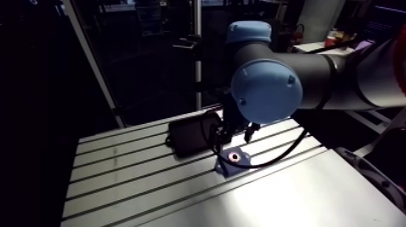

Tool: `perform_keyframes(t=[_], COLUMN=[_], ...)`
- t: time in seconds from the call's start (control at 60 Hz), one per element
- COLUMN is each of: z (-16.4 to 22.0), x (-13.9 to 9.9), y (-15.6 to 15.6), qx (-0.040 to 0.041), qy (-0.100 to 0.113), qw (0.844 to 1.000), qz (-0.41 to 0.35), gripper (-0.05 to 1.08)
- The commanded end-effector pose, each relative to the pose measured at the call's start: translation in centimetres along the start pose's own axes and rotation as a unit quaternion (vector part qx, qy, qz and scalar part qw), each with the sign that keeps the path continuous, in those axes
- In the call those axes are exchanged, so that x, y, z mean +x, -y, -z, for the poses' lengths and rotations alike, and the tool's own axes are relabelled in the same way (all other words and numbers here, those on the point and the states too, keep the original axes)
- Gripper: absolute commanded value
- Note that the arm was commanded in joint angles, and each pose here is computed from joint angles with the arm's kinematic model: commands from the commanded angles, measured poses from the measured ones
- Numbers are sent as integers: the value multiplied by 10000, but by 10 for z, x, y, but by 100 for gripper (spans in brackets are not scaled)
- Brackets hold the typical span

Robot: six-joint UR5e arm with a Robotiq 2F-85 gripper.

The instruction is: Pick up the bearing and press it into the housing until flush.

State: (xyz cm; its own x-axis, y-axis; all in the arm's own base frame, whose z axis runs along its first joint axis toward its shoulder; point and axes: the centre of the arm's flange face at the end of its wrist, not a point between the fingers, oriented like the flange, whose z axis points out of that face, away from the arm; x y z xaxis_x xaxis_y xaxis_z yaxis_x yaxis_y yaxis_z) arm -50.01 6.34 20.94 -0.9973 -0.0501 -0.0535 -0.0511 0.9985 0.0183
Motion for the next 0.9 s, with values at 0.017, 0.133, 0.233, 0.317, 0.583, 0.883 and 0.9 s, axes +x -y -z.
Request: perform_keyframes(t=[0.017, 0.133, 0.233, 0.317, 0.583, 0.883, 0.9], z=[48, 44, 44, 42, 37, 26, 25], x=[11, 7, 8, 8, 10, 8, 8], y=[-9, -7, -7, -7, -6, -5, -5], qx=[280, 288, 281, 283, 257, 238, 235], qy=[261, 301, 287, 308, 294, 281, 274], qw=[9990, 9988, 9989, 9988, 9990, 9992, 9992], qz=[-234, -243, -237, -235, -221, -145, -144], gripper=[107, 108, 108, 108, 108, 108, 108])
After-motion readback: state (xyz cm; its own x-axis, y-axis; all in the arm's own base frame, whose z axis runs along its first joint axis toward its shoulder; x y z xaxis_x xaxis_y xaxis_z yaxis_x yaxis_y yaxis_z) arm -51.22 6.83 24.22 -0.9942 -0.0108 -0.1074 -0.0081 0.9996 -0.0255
